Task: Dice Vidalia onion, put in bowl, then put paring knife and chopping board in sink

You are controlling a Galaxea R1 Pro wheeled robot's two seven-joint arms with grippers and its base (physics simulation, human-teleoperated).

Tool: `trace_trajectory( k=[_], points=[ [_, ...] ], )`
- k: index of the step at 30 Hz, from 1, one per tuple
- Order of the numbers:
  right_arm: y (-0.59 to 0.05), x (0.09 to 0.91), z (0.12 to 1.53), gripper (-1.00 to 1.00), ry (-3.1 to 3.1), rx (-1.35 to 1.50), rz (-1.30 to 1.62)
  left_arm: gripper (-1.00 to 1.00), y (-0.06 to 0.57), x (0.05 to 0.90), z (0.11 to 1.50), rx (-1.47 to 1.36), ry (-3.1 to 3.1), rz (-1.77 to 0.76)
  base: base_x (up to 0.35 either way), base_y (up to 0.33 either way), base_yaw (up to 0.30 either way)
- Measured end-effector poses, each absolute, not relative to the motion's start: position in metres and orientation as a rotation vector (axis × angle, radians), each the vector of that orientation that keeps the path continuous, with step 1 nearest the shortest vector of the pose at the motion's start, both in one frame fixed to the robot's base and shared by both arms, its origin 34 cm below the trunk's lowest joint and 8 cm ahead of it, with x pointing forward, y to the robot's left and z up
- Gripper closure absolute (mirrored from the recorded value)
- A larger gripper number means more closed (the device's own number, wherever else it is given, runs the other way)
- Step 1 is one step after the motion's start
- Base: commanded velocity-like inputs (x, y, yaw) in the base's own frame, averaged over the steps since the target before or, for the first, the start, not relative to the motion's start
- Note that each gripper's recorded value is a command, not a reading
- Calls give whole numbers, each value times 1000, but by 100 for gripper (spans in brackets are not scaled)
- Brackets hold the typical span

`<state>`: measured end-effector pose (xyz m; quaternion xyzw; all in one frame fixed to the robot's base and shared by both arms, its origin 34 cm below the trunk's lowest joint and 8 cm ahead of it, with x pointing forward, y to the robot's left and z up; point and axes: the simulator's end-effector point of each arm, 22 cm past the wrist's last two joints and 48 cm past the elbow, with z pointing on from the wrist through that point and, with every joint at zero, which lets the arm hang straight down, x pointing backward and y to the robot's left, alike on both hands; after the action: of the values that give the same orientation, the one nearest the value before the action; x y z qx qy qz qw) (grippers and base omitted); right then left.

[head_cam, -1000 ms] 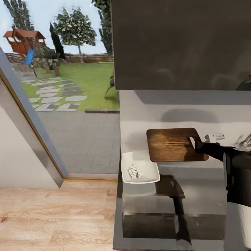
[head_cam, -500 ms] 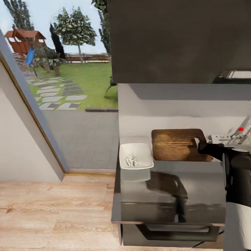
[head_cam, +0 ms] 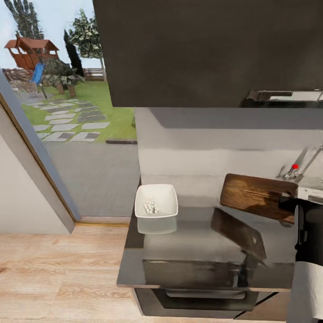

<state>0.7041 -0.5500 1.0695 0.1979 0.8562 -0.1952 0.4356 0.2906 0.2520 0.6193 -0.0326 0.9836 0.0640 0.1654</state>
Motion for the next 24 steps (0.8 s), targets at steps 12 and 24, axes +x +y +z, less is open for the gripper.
trace_trajectory(
  k=[12,24],
  points=[
    [-613,669,1066,100,1912,875,-588,-100,252,291,619,-94,2802,184,0,-250,0],
    [-627,655,1035,100,1876,982,-635,-100,251,290,619,-94,2802,182,0,-319,0]
  ],
)
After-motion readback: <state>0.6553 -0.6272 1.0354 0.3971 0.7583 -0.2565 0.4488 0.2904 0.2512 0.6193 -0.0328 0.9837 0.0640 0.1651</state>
